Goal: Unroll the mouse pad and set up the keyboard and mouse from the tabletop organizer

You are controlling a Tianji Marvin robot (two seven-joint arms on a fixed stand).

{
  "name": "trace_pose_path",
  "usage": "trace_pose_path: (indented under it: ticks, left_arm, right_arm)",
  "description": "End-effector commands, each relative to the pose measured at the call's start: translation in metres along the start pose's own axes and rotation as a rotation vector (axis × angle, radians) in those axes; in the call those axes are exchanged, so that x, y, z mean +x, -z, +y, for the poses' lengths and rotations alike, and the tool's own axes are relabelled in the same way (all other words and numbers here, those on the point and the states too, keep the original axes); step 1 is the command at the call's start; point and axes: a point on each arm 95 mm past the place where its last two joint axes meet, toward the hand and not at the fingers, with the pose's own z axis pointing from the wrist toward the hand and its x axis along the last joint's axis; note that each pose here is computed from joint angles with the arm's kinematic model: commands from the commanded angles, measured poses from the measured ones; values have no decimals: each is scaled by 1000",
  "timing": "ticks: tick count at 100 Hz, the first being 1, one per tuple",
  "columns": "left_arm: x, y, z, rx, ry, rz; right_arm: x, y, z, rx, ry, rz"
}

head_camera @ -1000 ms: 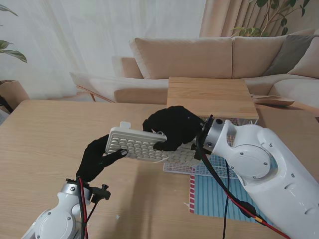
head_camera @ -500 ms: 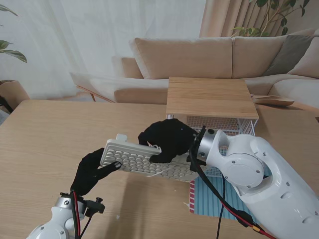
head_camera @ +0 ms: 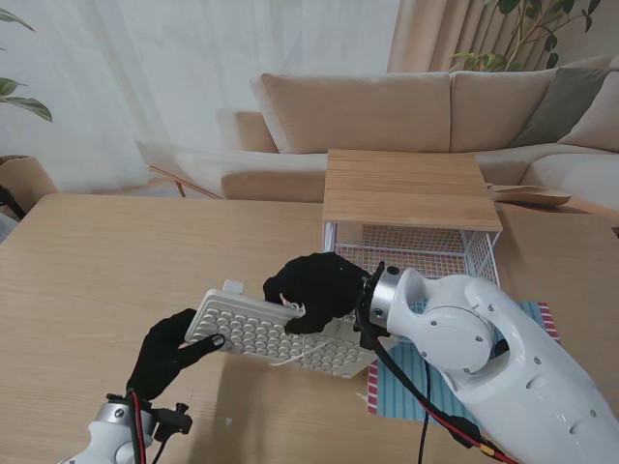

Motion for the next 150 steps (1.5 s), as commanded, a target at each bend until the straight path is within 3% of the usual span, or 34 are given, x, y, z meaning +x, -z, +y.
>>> trace_pose_path:
  ticks: [1,64,84,116,150]
  left_arm:
    - [-15,8,-4,15,0,-55]
    - [-47,38,-16,86,5,-169]
    - [-56,35,-16,103,-6,-199]
    - [-72,27,-18,132,-20,-289]
    - [-86,23,-19,163,-110,-385]
  right_arm:
    - [1,-2,0,10,-10,-7]
    - [-7,-25,-31,127,-102,-24]
    - [-20,-37,-47,171,-130,-48]
    - [-38,-37,-61,186,-115,-97]
    - [-46,-42,-74,235,-64,-120]
